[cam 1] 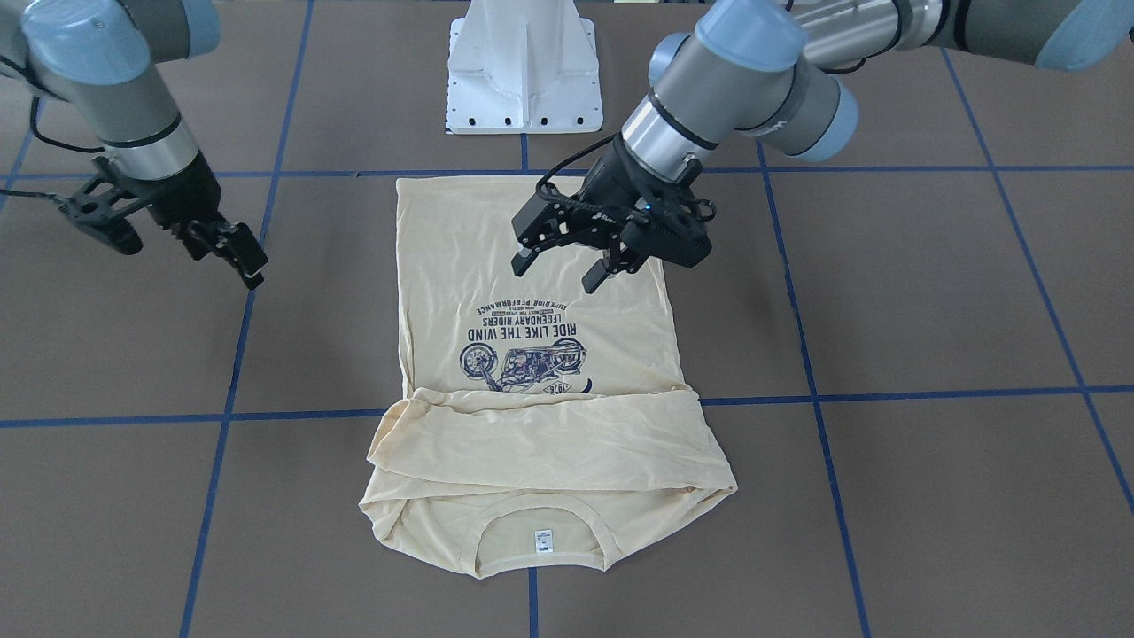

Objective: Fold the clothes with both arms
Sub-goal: 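Release the sleeve with the left gripper while the right gripper moves to the hem corner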

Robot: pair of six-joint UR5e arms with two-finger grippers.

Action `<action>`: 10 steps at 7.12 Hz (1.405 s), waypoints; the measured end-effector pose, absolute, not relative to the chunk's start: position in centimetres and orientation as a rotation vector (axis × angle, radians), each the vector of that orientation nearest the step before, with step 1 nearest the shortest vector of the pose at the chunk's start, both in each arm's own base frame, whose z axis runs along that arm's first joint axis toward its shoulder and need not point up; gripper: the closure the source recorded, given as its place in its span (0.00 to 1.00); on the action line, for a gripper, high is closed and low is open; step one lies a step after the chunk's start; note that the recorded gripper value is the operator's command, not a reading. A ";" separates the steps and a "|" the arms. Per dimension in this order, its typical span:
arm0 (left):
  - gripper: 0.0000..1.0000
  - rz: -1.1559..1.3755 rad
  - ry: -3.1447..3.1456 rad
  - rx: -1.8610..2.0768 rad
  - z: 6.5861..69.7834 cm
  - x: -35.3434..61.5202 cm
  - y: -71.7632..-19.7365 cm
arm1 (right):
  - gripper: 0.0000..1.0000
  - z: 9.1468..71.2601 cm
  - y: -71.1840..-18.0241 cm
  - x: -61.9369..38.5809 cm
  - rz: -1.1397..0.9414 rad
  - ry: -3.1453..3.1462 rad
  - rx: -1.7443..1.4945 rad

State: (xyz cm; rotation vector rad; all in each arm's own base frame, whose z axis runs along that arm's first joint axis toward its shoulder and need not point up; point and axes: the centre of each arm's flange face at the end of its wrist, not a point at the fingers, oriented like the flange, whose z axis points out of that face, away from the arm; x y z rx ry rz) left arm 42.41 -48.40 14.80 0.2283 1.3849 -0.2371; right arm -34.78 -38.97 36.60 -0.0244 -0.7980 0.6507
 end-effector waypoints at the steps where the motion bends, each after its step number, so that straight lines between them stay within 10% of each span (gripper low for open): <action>1: 0.01 -0.232 1.381 0.235 15.7 41.2 -47.5 | 0.02 35.6 -34.9 -38.2 0.680 -0.807 -0.034; 5: 0.01 -0.236 1.365 0.233 16.8 40.8 -47.3 | 0.03 32.4 -23.1 -47.1 0.795 -0.875 -0.076; 10: 0.01 -0.244 1.351 0.223 17.8 41.1 -47.3 | 0.13 32.8 -20.4 -50.9 0.809 -0.856 -0.089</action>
